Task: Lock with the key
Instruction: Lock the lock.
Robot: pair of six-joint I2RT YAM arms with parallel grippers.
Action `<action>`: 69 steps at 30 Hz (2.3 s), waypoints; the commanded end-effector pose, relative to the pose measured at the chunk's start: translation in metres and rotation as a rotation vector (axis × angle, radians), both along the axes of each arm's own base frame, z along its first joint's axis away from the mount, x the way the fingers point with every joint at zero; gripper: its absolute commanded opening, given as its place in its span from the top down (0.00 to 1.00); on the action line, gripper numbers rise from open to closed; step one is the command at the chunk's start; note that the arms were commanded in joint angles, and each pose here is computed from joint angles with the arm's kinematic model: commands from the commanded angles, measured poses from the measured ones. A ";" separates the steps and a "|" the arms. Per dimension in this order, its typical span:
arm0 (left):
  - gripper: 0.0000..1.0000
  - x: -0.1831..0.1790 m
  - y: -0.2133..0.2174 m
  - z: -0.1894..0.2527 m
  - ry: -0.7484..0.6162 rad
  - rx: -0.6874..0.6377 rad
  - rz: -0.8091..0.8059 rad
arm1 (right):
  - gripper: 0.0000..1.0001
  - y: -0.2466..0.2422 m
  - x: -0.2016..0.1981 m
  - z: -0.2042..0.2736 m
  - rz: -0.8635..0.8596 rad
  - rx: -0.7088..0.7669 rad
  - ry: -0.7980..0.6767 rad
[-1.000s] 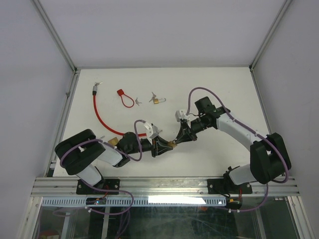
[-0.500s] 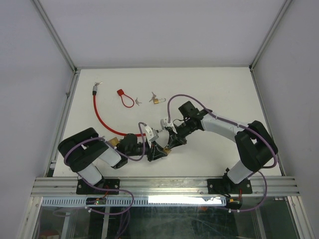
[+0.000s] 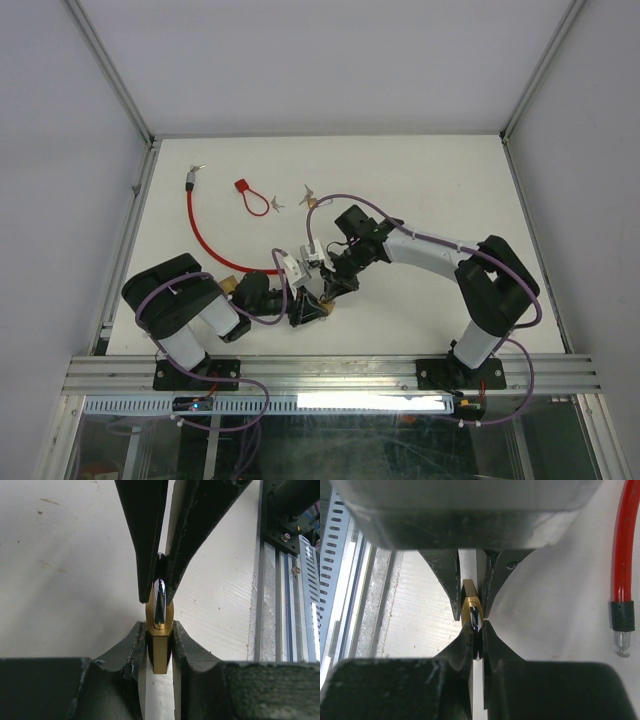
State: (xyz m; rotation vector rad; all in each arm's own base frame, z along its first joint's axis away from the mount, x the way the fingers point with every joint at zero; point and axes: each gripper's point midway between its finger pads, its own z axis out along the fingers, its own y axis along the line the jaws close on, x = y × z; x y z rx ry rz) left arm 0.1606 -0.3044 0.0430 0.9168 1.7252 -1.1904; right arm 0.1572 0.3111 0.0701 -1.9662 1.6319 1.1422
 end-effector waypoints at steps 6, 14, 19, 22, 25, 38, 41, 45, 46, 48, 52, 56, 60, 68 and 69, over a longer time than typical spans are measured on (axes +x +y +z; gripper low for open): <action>1.00 0.071 0.014 0.145 -0.495 -0.390 0.259 | 1.00 -0.001 -0.088 -0.038 0.180 -0.197 0.219; 1.00 0.070 0.027 0.137 -0.525 -0.352 0.282 | 1.00 -0.019 -0.080 -0.045 0.171 -0.298 0.167; 1.00 0.071 0.028 0.134 -0.538 -0.334 0.284 | 1.00 -0.030 -0.078 -0.048 0.178 -0.354 0.153; 1.00 0.072 0.030 0.132 -0.542 -0.326 0.288 | 1.00 -0.035 -0.081 -0.052 0.185 -0.371 0.161; 1.00 0.073 0.032 0.131 -0.548 -0.322 0.294 | 1.00 -0.036 -0.084 -0.055 0.196 -0.389 0.181; 1.00 0.073 0.045 0.137 -0.567 -0.335 0.324 | 1.00 -0.031 -0.082 -0.062 0.153 -0.405 0.242; 1.00 0.070 0.044 0.135 -0.569 -0.331 0.310 | 1.00 -0.029 -0.054 -0.046 0.055 -0.315 0.236; 1.00 0.071 0.040 0.134 -0.569 -0.330 0.288 | 1.00 -0.031 -0.047 -0.034 0.041 -0.230 0.198; 1.00 0.071 0.038 0.133 -0.568 -0.329 0.281 | 1.00 -0.031 -0.048 -0.034 0.048 -0.228 0.193; 1.00 0.070 0.037 0.132 -0.566 -0.329 0.272 | 1.00 -0.030 -0.049 -0.035 0.062 -0.229 0.189; 1.00 0.067 0.034 0.128 -0.558 -0.320 0.248 | 1.00 -0.022 -0.034 -0.034 0.009 -0.205 0.143; 1.00 0.061 0.027 0.124 -0.527 -0.328 0.190 | 1.00 -0.014 -0.002 -0.015 -0.131 -0.112 0.108; 1.00 0.060 0.021 0.119 -0.497 -0.324 0.156 | 0.94 -0.017 0.014 0.010 -0.192 -0.019 0.090; 1.00 0.060 0.011 0.108 -0.430 -0.292 0.110 | 0.82 -0.025 0.025 0.030 -0.215 0.039 0.061; 1.00 0.060 0.010 0.106 -0.421 -0.286 0.105 | 0.82 -0.027 0.026 0.032 -0.218 0.046 0.058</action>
